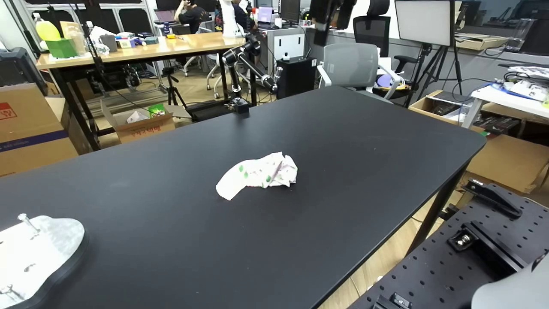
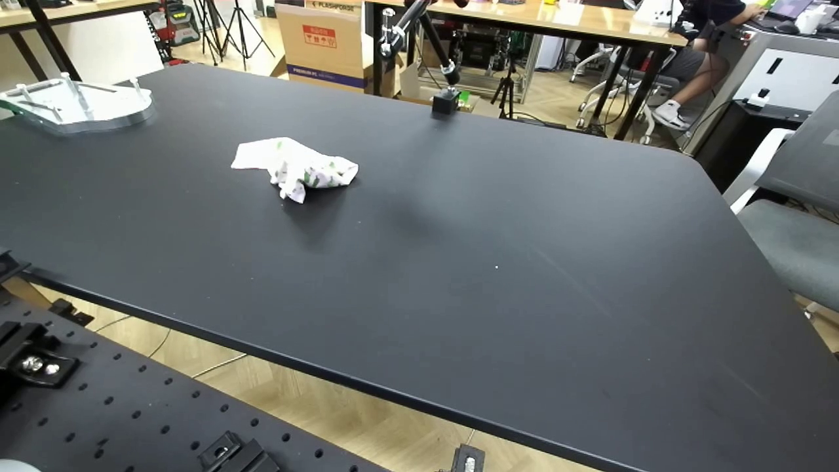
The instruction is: Pick up the table cloth and hang it on the black metallic arm
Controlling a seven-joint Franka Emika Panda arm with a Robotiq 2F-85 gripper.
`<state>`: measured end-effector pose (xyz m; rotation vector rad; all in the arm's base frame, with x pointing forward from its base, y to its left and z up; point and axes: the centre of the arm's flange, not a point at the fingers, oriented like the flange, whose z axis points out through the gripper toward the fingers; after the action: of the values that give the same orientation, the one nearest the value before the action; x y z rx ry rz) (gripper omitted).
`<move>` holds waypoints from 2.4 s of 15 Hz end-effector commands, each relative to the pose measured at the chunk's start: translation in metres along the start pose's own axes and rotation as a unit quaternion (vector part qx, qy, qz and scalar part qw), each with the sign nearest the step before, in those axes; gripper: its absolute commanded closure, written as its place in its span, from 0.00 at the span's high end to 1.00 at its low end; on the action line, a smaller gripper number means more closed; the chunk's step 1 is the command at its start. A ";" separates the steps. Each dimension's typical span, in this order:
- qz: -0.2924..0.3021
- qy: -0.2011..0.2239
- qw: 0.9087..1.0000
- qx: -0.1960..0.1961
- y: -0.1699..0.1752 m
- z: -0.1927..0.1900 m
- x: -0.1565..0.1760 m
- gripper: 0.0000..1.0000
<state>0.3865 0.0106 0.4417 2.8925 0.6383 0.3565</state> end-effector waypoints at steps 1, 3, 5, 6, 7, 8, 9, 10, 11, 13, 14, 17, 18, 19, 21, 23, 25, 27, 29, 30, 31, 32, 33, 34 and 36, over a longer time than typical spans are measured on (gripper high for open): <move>0.014 -0.008 1.000 -0.011 -0.029 0.034 0.031 1.00; 0.040 -0.007 0.999 -0.013 -0.041 0.052 0.040 1.00; 0.016 -0.007 1.000 0.000 -0.042 0.046 0.028 1.00; 0.015 -0.012 1.000 0.002 -0.046 0.054 0.030 1.00; 0.016 -0.014 1.000 0.004 -0.048 0.059 0.031 1.00; 0.016 -0.016 1.000 0.005 -0.048 0.061 0.031 1.00; 0.017 -0.017 1.000 0.005 -0.048 0.061 0.032 1.00; 0.032 -0.014 0.999 -0.017 -0.047 0.054 0.025 1.00; 0.039 -0.009 0.999 -0.022 -0.047 0.056 0.025 1.00; 0.065 -0.002 0.998 -0.029 -0.042 0.068 0.028 1.00; 0.077 -0.001 0.997 -0.028 -0.040 0.077 0.031 1.00; 0.094 -0.004 0.995 -0.025 -0.041 0.103 0.036 1.00; 0.097 -0.009 0.995 -0.023 -0.043 0.112 0.037 1.00; 0.098 -0.014 0.995 -0.018 -0.046 0.122 0.037 1.00; 0.097 -0.025 0.995 -0.010 -0.052 0.141 0.037 1.00; 0.091 -0.034 0.995 -0.002 -0.061 0.164 0.037 1.00; 0.078 -0.037 0.996 0.006 -0.069 0.186 0.037 1.00; 0.059 -0.043 0.997 0.019 -0.079 0.205 0.037 1.00; 0.045 -0.051 0.997 0.030 -0.087 0.220 0.037 1.00; 0.042 -0.055 0.997 0.034 -0.090 0.227 0.037 1.00; 0.041 -0.057 0.997 0.039 -0.092 0.232 0.038 1.00; 0.039 -0.059 0.997 0.042 -0.093 0.237 0.040 1.00; 0.035 -0.061 0.996 0.046 -0.094 0.242 0.042 1.00; 0.032 -0.063 0.996 0.050 -0.095 0.246 0.043 1.00; 0.024 -0.067 0.996 0.057 -0.096 0.254 0.046 1.00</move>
<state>0.4414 0.0862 0.1985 3.0076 0.5542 0.1439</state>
